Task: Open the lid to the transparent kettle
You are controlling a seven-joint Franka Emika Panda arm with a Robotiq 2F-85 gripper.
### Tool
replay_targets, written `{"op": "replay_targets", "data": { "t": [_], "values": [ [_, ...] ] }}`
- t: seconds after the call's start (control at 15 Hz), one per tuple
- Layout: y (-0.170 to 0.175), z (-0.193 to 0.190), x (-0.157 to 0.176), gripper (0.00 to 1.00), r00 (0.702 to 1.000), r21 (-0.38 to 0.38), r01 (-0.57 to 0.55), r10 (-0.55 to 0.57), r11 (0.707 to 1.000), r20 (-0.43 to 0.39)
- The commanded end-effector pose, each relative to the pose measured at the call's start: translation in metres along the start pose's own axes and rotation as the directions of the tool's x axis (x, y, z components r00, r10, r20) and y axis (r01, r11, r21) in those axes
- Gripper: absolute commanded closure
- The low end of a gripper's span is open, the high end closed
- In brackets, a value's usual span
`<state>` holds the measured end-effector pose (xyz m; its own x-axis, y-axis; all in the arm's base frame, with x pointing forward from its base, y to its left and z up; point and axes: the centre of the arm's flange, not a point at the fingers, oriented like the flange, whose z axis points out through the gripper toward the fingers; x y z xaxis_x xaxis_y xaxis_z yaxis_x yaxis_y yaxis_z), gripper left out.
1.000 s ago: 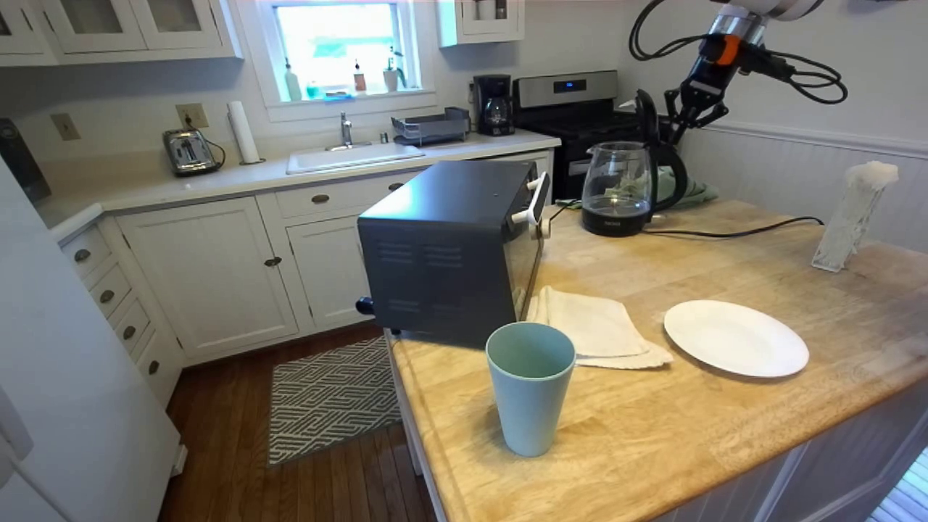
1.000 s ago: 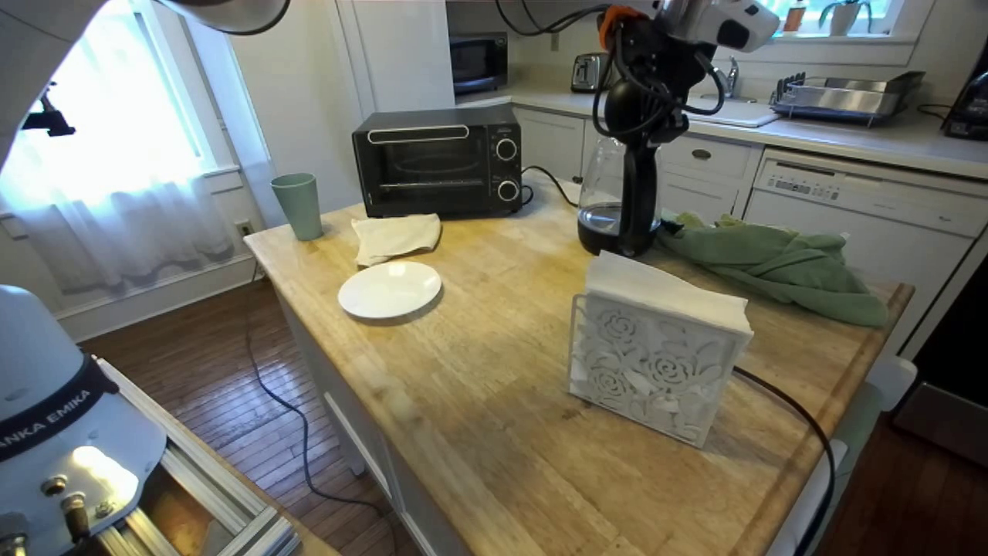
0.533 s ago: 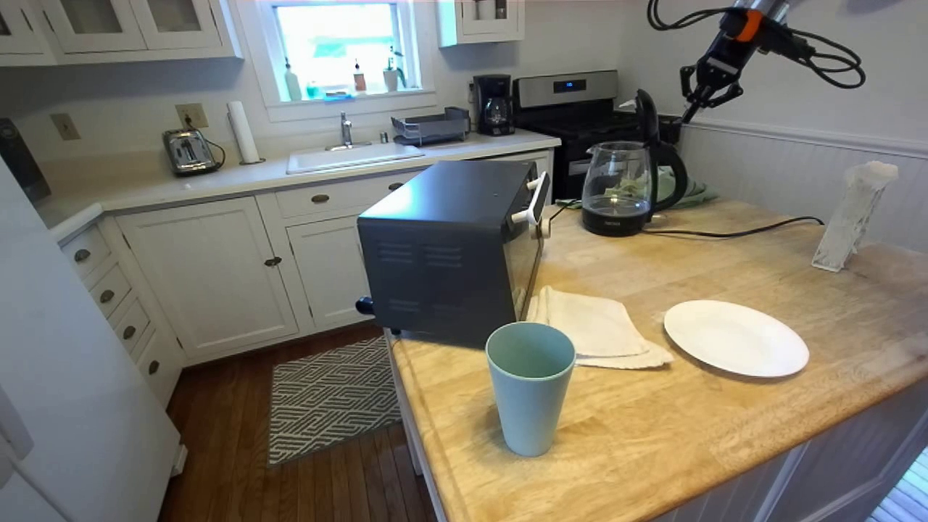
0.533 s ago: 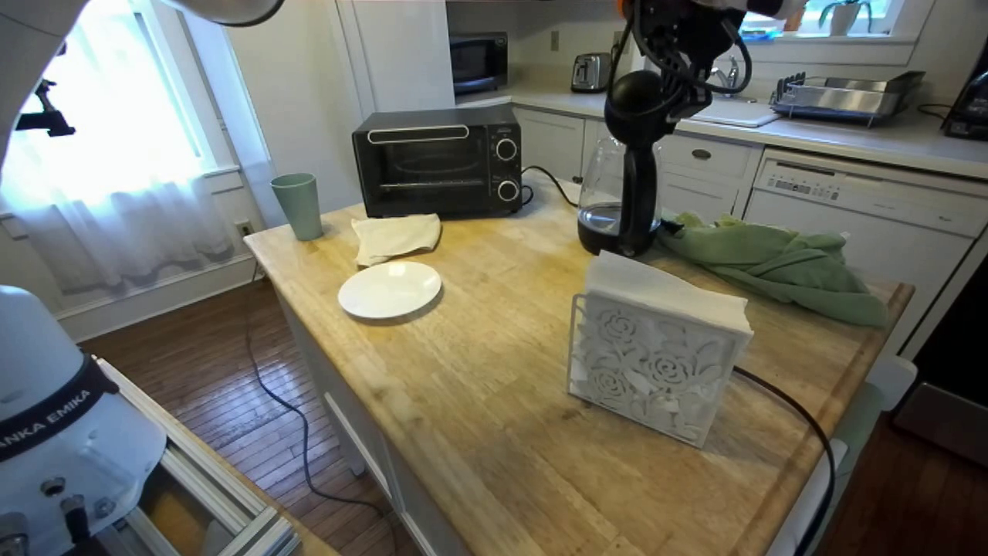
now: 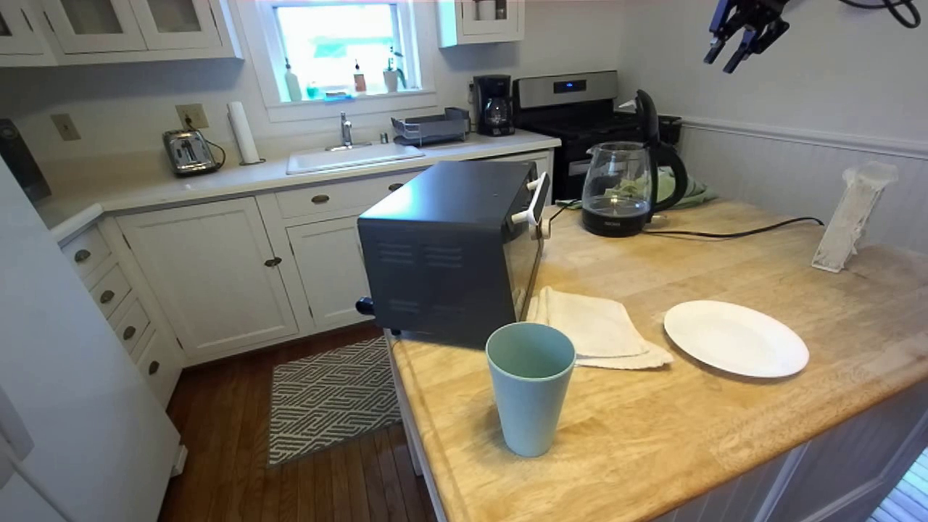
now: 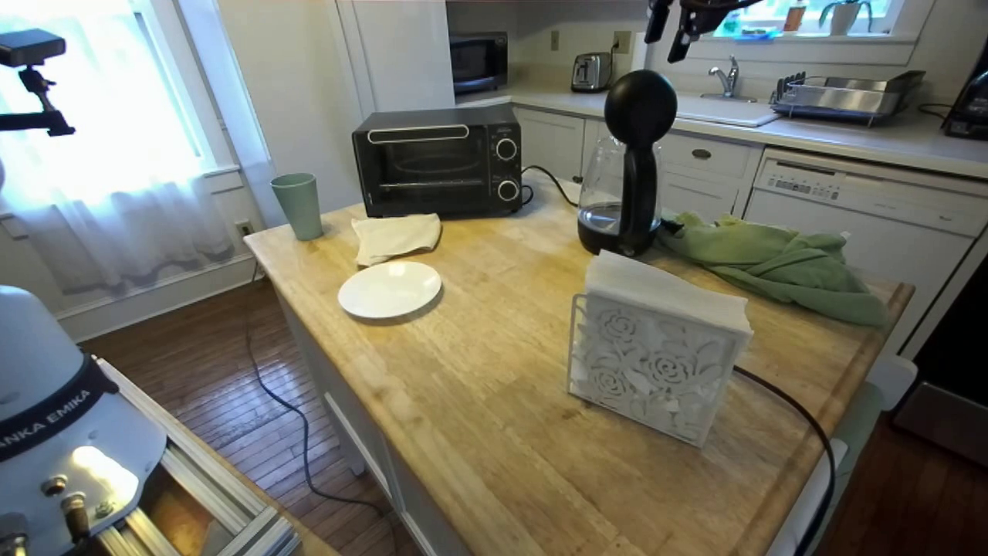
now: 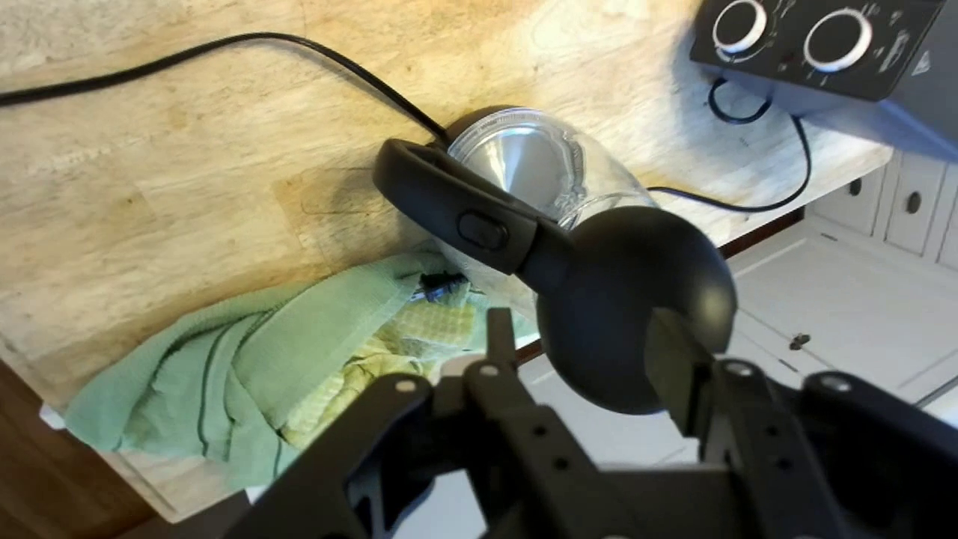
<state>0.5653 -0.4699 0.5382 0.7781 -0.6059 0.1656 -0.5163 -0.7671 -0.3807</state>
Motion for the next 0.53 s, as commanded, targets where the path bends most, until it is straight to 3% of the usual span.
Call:
{"op": "replay_targets", "data": {
  "t": [0.0,0.2,0.47],
  "values": [
    [-0.023,-0.018,-0.075,0.19,0.987,0.02,0.161,-0.161,0.987,-0.002],
    [-0.04,-0.019,-0.099,0.01,0.978,0.005,0.208,-0.208,0.978,-0.031],
    [-0.057,-0.014,-0.115,0.0,0.974,-0.085,0.193,-0.201,0.978,-0.102]
  ]
}}
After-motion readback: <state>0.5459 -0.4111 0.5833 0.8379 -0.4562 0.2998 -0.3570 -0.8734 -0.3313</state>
